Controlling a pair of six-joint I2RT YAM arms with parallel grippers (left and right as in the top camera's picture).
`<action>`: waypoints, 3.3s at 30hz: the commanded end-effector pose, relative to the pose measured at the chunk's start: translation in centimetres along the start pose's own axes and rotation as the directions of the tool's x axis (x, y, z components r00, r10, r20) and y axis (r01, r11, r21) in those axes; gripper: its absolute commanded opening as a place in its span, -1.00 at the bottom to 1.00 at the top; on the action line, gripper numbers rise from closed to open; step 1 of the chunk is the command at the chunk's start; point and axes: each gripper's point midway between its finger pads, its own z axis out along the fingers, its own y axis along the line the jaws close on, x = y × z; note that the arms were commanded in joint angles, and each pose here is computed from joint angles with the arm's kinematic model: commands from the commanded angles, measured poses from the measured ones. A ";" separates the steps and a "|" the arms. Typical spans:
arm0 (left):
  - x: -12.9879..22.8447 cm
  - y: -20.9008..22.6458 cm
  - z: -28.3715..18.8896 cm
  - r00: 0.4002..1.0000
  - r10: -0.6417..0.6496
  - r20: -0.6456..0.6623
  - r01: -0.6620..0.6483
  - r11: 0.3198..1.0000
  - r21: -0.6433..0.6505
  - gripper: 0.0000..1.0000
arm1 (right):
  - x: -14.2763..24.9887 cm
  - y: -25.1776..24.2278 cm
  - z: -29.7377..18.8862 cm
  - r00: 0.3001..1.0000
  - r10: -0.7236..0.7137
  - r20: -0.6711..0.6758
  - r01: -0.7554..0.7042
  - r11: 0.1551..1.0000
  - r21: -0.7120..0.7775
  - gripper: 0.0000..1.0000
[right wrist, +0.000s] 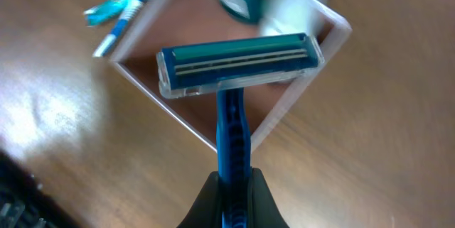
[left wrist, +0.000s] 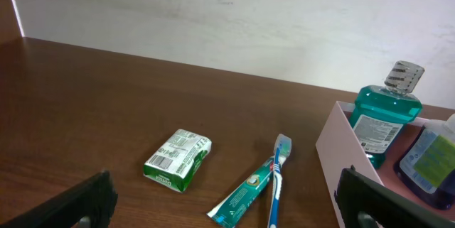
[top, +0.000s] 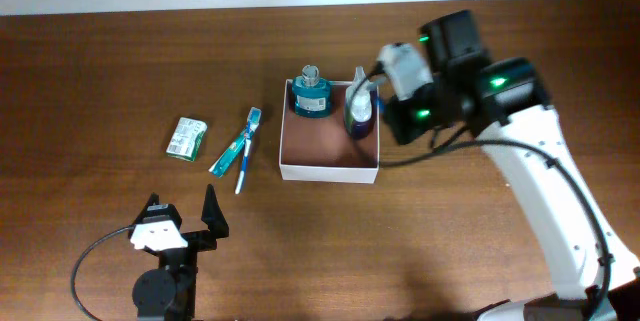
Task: Pack container
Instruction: 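Lift the razor and lower it into the box front-right area, then release the razor and retract the right gripper to the right, then reach the left gripper toward the blue toothbrush beside the box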
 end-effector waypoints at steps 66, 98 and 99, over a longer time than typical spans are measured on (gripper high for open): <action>0.1 -0.1 0.0 1.000 0.019 0.002 -0.019 1.000 0.008 0.99 | 8.0 -22.1 -12.1 0.807 0.547 0.222 -0.580 0.664 0.471 0.97; -4.7 -1.7 -0.5 0.980 0.017 0.196 -0.034 0.996 0.084 0.99 | 7.9 -22.0 -12.0 0.808 0.546 0.221 -0.579 0.667 0.470 0.97; -5.1 -2.1 -0.7 0.976 0.041 0.212 -0.063 0.993 0.100 0.99 | 7.9 -22.0 -12.0 0.808 0.546 0.221 -0.579 0.667 0.470 0.97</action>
